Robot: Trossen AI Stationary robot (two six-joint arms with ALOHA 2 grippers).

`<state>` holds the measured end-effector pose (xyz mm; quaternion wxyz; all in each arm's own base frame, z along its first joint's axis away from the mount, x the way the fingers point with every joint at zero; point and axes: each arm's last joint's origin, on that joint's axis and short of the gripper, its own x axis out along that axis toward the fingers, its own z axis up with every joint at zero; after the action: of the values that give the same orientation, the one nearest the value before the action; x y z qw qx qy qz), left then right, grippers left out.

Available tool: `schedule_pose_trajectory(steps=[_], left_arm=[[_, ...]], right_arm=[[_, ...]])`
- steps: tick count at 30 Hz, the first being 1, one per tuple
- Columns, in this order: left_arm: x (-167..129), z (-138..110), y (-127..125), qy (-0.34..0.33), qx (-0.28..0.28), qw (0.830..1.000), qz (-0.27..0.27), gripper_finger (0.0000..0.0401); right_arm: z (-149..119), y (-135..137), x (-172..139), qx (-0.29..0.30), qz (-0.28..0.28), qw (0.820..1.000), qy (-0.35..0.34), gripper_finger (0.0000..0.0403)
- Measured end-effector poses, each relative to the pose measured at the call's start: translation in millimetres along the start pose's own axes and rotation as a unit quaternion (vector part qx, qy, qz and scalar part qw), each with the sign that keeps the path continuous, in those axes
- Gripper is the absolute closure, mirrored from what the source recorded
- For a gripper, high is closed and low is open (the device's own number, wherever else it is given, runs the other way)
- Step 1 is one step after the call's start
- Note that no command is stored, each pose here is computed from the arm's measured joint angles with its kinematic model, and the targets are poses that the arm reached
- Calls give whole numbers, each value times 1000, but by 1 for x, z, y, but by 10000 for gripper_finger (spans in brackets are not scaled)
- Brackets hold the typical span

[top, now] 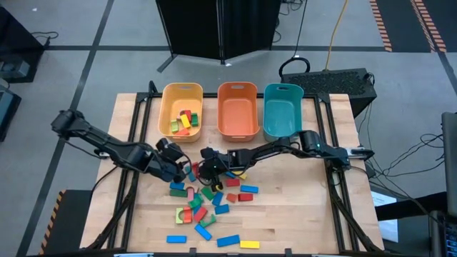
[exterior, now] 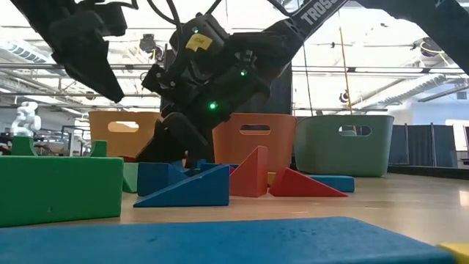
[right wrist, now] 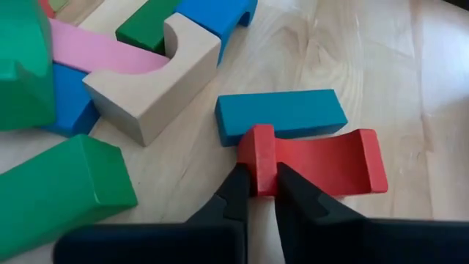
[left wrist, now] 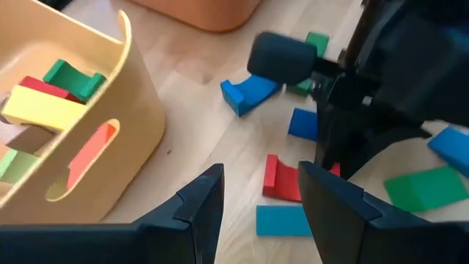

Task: Sort blocks by size
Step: Put the red arch block into the yellow bin

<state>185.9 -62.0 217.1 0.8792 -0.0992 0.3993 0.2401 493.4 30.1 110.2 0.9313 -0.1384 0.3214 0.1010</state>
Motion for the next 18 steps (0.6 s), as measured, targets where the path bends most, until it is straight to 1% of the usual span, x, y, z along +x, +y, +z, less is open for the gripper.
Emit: schedule_pose_trajectory(steps=[3, 5, 7, 9, 11, 13, 15, 18], left_arm=[[3, -1, -2, 10, 3, 1000, 1, 225], [4, -2, -2, 12, -14, 1000, 2, 225], [4, -2, -2, 11, -32, 999, 2, 225], [4, -1, -3, 9, -35, 999, -2, 225], [3, -2, -5, 6, -21, 1000, -9, 225], [1, -3, -8, 3, 3, 1000, -19, 225], [-2, -5, -12, -1, 26, 999, -29, 225], [-7, -7, -19, -21, 48, 997, -49, 225]], right_arm=[[0, 2, -2, -4, 3, 1000, 8, 381], [1, 5, -2, -6, 3, 1000, 16, 378], [1, 10, -3, -14, -8, 1000, 25, 377], [4, 16, -5, -31, -18, 999, 36, 378], [6, 22, -7, -44, -23, 998, 45, 378], [9, 27, -11, -51, -17, 997, 56, 378], [11, 32, -17, -48, -7, 996, 70, 378], [14, 36, -24, -40, 2, 996, 74, 378]])
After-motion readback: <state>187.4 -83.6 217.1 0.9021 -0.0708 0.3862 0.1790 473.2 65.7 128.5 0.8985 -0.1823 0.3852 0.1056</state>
